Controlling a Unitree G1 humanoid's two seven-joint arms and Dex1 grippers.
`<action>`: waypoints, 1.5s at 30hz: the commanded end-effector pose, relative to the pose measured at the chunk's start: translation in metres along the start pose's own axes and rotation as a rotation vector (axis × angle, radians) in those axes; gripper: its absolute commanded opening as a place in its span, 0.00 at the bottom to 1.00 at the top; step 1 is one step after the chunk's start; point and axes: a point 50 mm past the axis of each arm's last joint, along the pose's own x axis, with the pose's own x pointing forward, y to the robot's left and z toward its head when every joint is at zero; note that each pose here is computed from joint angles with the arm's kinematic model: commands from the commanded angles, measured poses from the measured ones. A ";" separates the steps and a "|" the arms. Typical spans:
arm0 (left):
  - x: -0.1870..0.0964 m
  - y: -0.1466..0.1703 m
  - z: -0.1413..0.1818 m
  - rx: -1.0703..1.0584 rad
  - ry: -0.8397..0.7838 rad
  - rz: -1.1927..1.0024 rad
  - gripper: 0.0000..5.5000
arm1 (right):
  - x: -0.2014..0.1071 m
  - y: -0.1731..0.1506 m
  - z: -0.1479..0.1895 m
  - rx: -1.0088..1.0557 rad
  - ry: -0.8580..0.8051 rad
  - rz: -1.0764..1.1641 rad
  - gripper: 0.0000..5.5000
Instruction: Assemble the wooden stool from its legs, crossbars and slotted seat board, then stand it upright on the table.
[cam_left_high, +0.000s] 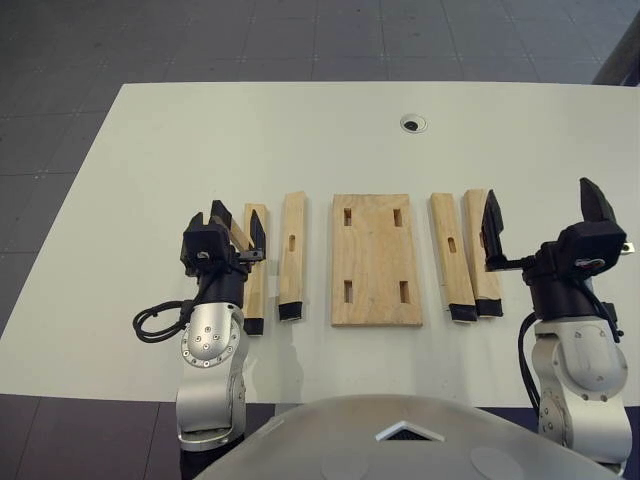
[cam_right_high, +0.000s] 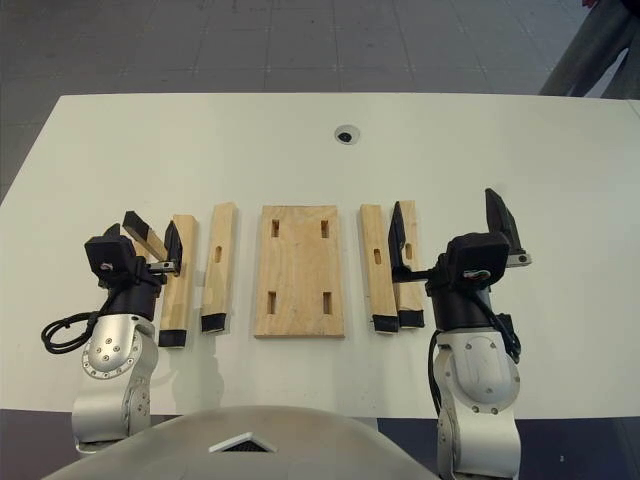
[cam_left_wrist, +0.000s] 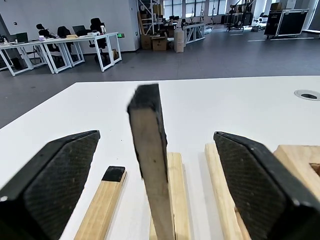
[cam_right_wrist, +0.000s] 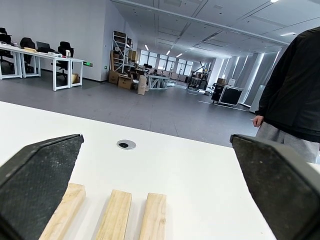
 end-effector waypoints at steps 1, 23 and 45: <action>0.004 0.003 0.016 0.004 -0.030 -0.011 0.78 | 0.001 0.001 -0.001 -0.001 -0.002 -0.009 1.00; 0.057 -0.001 0.106 -0.084 -0.178 -0.225 0.78 | 0.006 0.001 -0.005 0.004 -0.014 -0.011 1.00; 0.029 -0.020 -0.004 -0.137 0.219 -0.251 0.78 | 0.001 -0.003 -0.002 -0.002 -0.007 -0.011 1.00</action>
